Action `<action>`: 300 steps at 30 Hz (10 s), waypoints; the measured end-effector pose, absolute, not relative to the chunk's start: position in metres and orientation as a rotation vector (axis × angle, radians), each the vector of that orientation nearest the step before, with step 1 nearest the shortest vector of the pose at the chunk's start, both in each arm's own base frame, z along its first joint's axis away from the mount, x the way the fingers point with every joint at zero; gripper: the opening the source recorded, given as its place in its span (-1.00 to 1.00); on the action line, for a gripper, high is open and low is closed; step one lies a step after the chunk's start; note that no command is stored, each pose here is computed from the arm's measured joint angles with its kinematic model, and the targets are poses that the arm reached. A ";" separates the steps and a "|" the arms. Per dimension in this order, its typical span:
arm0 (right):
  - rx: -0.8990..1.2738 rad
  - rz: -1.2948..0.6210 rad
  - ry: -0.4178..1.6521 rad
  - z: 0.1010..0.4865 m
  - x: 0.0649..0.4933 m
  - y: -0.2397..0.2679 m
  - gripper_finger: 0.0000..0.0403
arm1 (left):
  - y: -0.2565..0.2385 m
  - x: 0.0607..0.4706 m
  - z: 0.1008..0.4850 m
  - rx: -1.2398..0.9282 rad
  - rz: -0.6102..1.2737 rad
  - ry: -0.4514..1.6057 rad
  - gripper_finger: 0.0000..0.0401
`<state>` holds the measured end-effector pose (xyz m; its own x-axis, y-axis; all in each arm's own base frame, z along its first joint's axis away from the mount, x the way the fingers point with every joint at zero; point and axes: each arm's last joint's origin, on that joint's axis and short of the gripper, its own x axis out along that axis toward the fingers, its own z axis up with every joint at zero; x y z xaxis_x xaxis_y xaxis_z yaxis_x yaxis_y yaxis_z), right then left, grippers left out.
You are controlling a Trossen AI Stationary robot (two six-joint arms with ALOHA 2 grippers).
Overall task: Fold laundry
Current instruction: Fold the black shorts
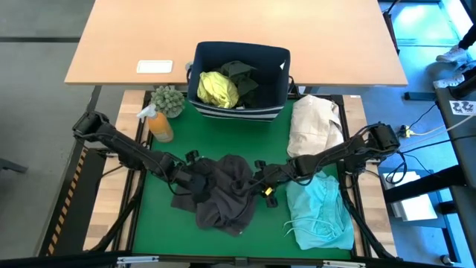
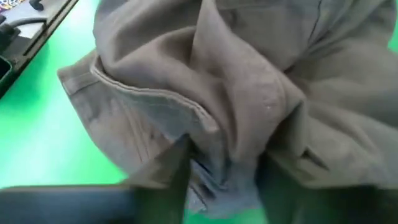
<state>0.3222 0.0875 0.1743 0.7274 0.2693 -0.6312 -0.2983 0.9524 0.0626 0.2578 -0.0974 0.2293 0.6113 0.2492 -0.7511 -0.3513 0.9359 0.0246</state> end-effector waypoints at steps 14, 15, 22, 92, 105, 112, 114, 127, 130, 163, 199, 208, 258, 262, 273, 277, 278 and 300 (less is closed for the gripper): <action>-0.090 0.322 0.482 0.234 0.347 0.111 -0.86 | -0.133 0.270 0.260 -0.009 0.131 0.572 -0.35; -0.107 0.327 0.474 0.236 0.347 0.114 -0.90 | -0.133 0.270 0.260 -0.010 0.131 0.571 -0.35; -0.162 0.295 0.455 0.240 0.346 0.122 -0.85 | -0.132 0.287 0.246 -0.004 0.059 0.601 -0.28; -0.119 -0.057 0.464 0.214 0.334 0.120 0.16 | -0.249 0.212 0.317 0.830 0.472 0.316 -0.99; 0.156 0.155 0.565 0.173 0.362 0.093 0.16 | -0.251 0.211 0.317 0.816 0.459 0.313 -0.99; 0.172 0.171 0.519 0.161 0.371 0.096 0.05 | -0.251 0.212 0.317 0.809 0.457 0.313 -0.99; 0.126 0.153 0.515 0.160 0.372 0.095 -0.12 | -0.251 0.212 0.317 0.801 0.457 0.312 -0.99; -0.033 0.019 0.519 0.184 0.362 0.078 -0.95 | -0.253 0.215 0.312 0.706 0.260 0.398 -0.98; -0.096 -0.067 0.527 0.200 0.352 0.074 -0.97 | -0.249 0.220 0.311 0.678 0.231 0.428 -0.98; -0.386 -0.399 0.231 0.334 0.263 0.064 -1.00 | -0.171 0.236 0.265 0.402 0.490 0.826 -0.82; -0.285 -0.355 0.202 0.334 0.259 0.082 -1.00 | -0.142 0.239 0.307 0.423 0.739 0.733 0.16; -0.288 -0.385 0.230 0.328 0.262 0.082 -1.00 | -0.126 0.233 0.305 0.297 0.753 0.971 0.17; -0.281 -0.409 0.274 0.316 0.274 0.074 -1.00 | -0.220 0.333 0.260 0.593 0.505 0.572 0.10; -0.281 -0.409 0.273 0.316 0.274 0.074 -1.00 | -0.215 0.326 0.256 0.591 0.539 0.605 0.10; -0.255 -0.398 0.268 0.316 0.274 0.074 -1.00 | -0.194 0.299 0.245 0.486 0.662 0.768 0.10; -0.253 -0.396 0.268 0.316 0.274 0.074 -1.00 | -0.186 0.287 0.245 0.458 0.729 0.825 0.10; -0.249 -0.394 0.268 0.316 0.274 0.074 -1.00 | -0.184 0.285 0.246 0.452 0.748 0.836 0.10; -0.243 -0.251 0.379 0.287 0.294 0.079 -1.00 | -0.181 0.277 0.248 0.365 0.830 0.816 0.10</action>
